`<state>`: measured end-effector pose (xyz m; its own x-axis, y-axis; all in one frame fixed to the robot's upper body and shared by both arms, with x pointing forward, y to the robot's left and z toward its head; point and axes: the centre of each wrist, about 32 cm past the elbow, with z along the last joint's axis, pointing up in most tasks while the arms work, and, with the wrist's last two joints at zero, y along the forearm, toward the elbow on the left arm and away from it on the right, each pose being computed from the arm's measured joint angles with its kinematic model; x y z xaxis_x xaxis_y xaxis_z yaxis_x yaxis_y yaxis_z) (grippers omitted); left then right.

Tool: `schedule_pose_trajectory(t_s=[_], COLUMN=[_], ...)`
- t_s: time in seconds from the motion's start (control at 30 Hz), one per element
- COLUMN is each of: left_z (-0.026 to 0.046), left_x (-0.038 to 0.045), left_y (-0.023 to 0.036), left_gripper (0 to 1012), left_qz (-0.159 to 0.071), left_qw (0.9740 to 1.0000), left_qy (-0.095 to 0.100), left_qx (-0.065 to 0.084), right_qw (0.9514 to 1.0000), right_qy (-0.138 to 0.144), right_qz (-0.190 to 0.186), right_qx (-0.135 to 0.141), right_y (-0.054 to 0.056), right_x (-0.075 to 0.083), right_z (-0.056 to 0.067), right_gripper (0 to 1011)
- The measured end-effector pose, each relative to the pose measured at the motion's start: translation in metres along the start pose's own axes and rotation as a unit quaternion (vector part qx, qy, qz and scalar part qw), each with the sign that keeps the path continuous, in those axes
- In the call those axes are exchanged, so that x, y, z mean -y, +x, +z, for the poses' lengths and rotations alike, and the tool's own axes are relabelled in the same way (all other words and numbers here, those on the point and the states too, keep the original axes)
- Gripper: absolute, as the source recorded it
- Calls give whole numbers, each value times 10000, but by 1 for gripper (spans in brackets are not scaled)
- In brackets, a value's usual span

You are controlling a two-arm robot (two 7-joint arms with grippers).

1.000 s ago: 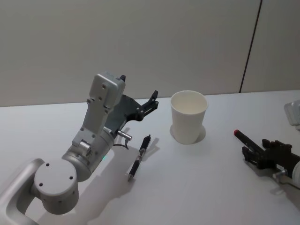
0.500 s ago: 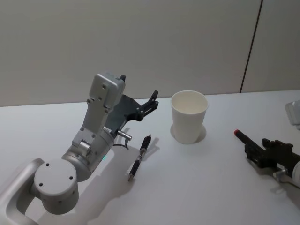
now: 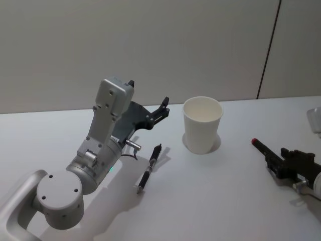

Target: Place the pen into the pen holder.

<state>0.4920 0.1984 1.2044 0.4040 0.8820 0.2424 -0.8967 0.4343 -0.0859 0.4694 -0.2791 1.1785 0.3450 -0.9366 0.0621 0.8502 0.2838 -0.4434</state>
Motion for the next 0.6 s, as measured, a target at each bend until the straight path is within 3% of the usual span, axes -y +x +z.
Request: schedule_pose_trajectory(t_s=[0.33,0.6], left_z=[0,0], left_x=[0,0], left_y=[0,0], left_gripper=[1001,1001], left_qz=[0,0], left_qw=[10000,10000], left_qy=[0,0], left_qx=[0,0], right_qw=[10000,10000], right_qy=[9,19], right_qz=[-20,-22], right_qx=[-7,-8], right_y=[2,2], right_x=[-2,-2], right_z=[0,2], right_gripper=[214,173])
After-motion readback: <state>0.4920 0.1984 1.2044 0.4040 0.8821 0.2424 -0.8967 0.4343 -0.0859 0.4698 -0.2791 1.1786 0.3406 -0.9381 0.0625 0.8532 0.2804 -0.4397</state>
